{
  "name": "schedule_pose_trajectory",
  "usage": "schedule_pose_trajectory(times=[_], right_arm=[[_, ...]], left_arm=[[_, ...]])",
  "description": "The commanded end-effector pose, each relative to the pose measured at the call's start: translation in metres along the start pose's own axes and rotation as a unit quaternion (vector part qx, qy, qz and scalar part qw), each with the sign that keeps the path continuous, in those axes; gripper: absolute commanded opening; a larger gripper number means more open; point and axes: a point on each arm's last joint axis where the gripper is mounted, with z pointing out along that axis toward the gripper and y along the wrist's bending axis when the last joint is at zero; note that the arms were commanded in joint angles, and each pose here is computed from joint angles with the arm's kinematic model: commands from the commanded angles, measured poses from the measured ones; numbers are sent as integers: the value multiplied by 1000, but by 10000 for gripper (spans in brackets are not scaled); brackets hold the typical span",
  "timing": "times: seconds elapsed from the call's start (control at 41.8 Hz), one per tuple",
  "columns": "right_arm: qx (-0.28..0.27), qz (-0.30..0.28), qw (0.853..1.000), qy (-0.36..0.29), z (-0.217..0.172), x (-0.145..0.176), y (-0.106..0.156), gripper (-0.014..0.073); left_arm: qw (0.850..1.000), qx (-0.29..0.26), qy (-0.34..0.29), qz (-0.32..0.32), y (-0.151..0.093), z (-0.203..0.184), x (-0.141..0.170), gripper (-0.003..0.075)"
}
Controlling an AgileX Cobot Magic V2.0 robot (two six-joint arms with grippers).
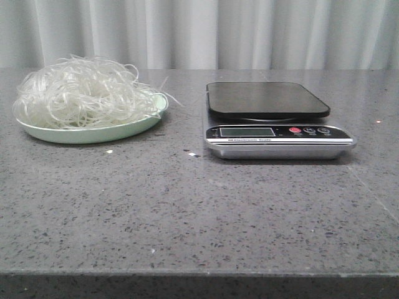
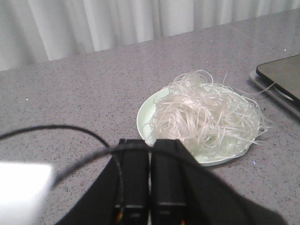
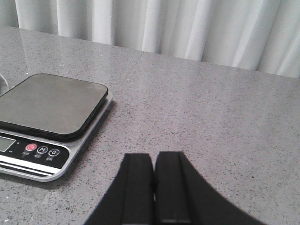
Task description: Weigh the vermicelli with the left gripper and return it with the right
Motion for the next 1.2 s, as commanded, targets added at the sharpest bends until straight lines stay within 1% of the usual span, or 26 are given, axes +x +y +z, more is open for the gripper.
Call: schedule_pose_trajectory(times=[0.0, 0.12, 0.191, 0.287, 0.407, 0.502, 0.622, 0.694, 0.813, 0.861, 0.957, 1.005, 1.076, 1.172], right_arm=[[4, -7, 999, -51, -2, -16, -1, 151], [4, -7, 999, -51, -2, -16, -1, 151], [4, -7, 999, -50, -2, -16, -1, 151], [4, -7, 999, -50, -2, -16, -1, 151], [4, -7, 999, -50, -2, -16, -1, 151], [4, -7, 999, -50, -2, -16, -1, 151], [4, -7, 999, -50, -2, -16, -1, 151], [4, -7, 999, -50, -2, -16, -1, 151], [4, -7, 999, -50, -2, -15, -1, 151], [4, -7, 999, -48, -2, -15, -1, 151], [4, -7, 999, -47, -2, -15, -1, 151], [4, -7, 999, -47, -2, -15, -1, 151], [4, -7, 999, -47, -2, -15, -1, 151], [4, -7, 999, -47, -2, -15, -1, 151]], left_arm=[[999, -5, -53, -10, 2, -3, -16, 136], [997, -14, -62, -34, 4, -3, -17, 136], [997, -37, -65, -18, 9, -5, -17, 136], [994, -69, -74, -30, 14, -11, -14, 136], [988, -112, -106, -33, 17, -22, 0, 136], [980, -139, -137, -32, 16, -27, 25, 136], [973, -161, -162, -37, 12, -27, 63, 136], [970, -168, -169, -43, 9, -25, 88, 136], [970, -169, -166, -43, 4, -21, 119, 136], [976, -164, -135, -48, 4, -19, 122, 136], [977, -163, -125, -50, 4, -18, 124, 136], [976, -164, -133, -50, 3, -19, 123, 136], [973, -162, -150, -68, 4, -20, 121, 136], [969, -163, -171, -68, 4, -21, 117, 136]])
